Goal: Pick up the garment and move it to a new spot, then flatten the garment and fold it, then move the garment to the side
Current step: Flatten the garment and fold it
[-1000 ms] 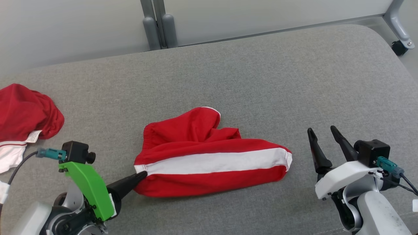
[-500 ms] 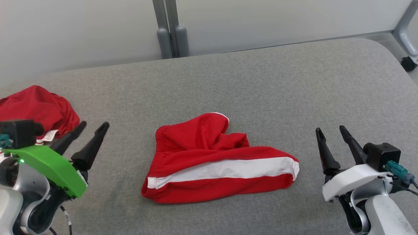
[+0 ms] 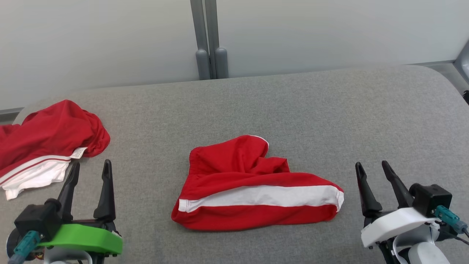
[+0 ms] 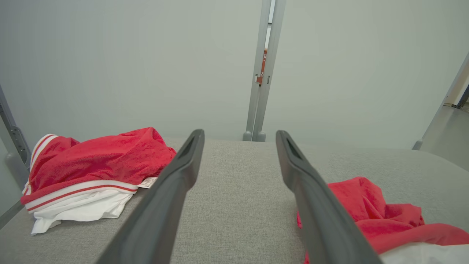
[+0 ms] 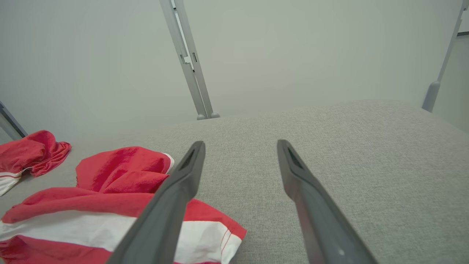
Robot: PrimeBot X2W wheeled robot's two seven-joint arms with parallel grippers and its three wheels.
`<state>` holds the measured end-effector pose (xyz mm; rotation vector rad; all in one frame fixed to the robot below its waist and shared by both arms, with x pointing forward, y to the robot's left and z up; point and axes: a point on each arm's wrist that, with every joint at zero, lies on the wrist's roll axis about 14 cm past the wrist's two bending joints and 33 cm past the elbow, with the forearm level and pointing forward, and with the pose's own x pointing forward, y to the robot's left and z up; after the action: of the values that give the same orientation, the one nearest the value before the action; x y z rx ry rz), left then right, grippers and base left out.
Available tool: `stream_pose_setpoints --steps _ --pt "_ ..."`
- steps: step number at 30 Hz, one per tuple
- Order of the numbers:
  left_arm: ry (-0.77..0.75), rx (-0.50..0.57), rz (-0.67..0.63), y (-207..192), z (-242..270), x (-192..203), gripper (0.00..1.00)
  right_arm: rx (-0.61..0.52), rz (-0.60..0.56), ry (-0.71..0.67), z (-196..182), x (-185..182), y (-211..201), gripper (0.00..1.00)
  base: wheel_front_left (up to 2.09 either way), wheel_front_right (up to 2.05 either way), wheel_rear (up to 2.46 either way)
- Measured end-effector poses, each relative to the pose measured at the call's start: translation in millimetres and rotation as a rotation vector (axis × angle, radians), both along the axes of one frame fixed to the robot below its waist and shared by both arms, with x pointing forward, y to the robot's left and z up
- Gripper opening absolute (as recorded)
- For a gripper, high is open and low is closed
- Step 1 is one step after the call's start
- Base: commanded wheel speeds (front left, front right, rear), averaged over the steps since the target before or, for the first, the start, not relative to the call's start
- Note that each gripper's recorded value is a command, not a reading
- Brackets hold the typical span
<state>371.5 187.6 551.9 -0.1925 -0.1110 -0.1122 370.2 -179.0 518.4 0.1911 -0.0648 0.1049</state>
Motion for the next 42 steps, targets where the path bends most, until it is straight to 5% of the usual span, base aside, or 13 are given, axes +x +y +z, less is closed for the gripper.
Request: stream_pose_setpoints --steps 20,30,42 --pt "0.006 0.01 0.023 -10 -17 -26 1.0 -0.001 -0.02 0.049 -10 -20 -9 1.0 0.0 0.0 0.0" --pt "0.44 0.044 -0.266 -61 -90 -46 1.0 0.007 0.072 0.356 -63 -25 10 1.0 0.0 0.0 0.0" --pt "0.594 0.064 -0.45 -100 -110 -30 1.0 0.05 0.158 0.544 -94 -7 33 1.0 0.0 0.0 0.0"
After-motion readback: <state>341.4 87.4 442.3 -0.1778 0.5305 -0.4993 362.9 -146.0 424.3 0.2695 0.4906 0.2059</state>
